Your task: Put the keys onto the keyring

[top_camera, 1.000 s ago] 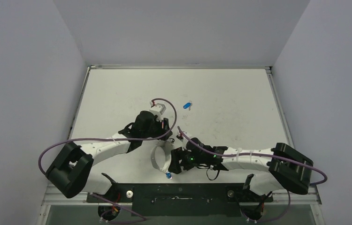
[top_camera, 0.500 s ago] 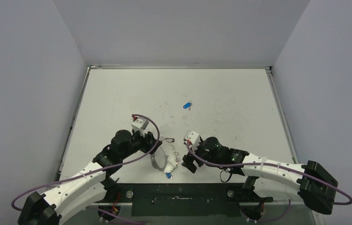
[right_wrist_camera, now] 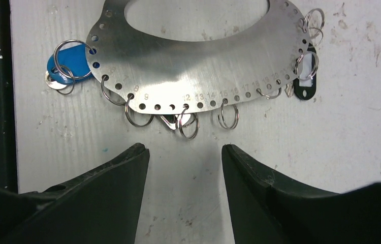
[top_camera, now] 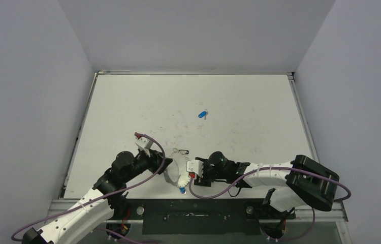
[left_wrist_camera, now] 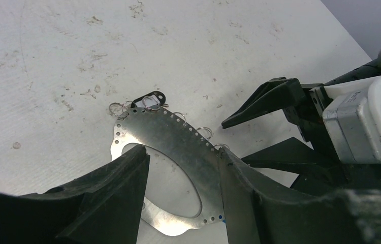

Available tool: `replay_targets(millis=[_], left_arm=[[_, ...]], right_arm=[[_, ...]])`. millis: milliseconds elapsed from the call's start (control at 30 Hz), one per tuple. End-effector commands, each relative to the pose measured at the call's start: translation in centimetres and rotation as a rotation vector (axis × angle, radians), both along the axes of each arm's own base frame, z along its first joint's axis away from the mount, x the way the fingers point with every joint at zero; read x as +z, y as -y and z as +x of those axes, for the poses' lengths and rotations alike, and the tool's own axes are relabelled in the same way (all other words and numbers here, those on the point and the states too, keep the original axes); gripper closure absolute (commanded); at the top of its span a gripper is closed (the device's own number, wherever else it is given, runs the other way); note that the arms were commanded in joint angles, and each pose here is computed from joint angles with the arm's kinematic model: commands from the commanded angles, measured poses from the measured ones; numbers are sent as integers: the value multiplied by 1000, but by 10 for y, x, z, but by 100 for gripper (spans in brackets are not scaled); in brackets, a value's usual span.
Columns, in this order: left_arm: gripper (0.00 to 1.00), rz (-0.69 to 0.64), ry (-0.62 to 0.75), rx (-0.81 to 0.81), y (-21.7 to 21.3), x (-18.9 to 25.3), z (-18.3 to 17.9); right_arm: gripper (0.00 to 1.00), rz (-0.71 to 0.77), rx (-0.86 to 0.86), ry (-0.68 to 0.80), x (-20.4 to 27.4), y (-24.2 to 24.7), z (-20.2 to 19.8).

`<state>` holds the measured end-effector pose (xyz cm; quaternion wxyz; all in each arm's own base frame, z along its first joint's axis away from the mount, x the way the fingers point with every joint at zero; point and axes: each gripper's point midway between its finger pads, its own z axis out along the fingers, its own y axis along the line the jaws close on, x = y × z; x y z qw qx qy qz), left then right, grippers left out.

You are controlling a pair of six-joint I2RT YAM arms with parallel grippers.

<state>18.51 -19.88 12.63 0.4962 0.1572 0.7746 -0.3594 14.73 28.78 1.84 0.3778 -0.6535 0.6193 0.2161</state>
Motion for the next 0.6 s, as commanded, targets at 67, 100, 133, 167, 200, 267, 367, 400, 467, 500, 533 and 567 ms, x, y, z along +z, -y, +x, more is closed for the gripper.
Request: replay_targets(millis=[67,100,133,167,200,267,367,400,467,500,533,567], left_arm=[[50,-7,-4,-10,1,5,-1],[50,-7,-2,-9,2,5,-1],[50,-5,0,-8,1,6,0],[50,-5,2,-8,2,6,0],[50,-3,5,-9,2,7,0],[50,-3,11,-6,2,8,1],[50,-3,14,-6,2,10,2],[50,-3,14,-5,1,9,2],[50,-3,11,-8,2,8,1],[50,-2,11,-8,2,8,1],[50,-1,8,-8,1,7,1],[50,-2,8,-7,1,7,1]], right_arm=[[51,94,86,90,12,-26,6],[52,90,82,96,11,-26,8],[53,90,79,105,10,-26,10],[54,91,75,116,11,-26,12],[57,90,73,124,10,-25,13],[61,86,75,133,11,-26,15],[72,79,91,134,11,-28,14],[77,79,93,133,11,-28,14],[88,70,106,123,11,-29,12],[92,67,114,116,10,-29,11],[94,68,125,108,11,-30,9],[94,72,135,101,13,-30,6]])
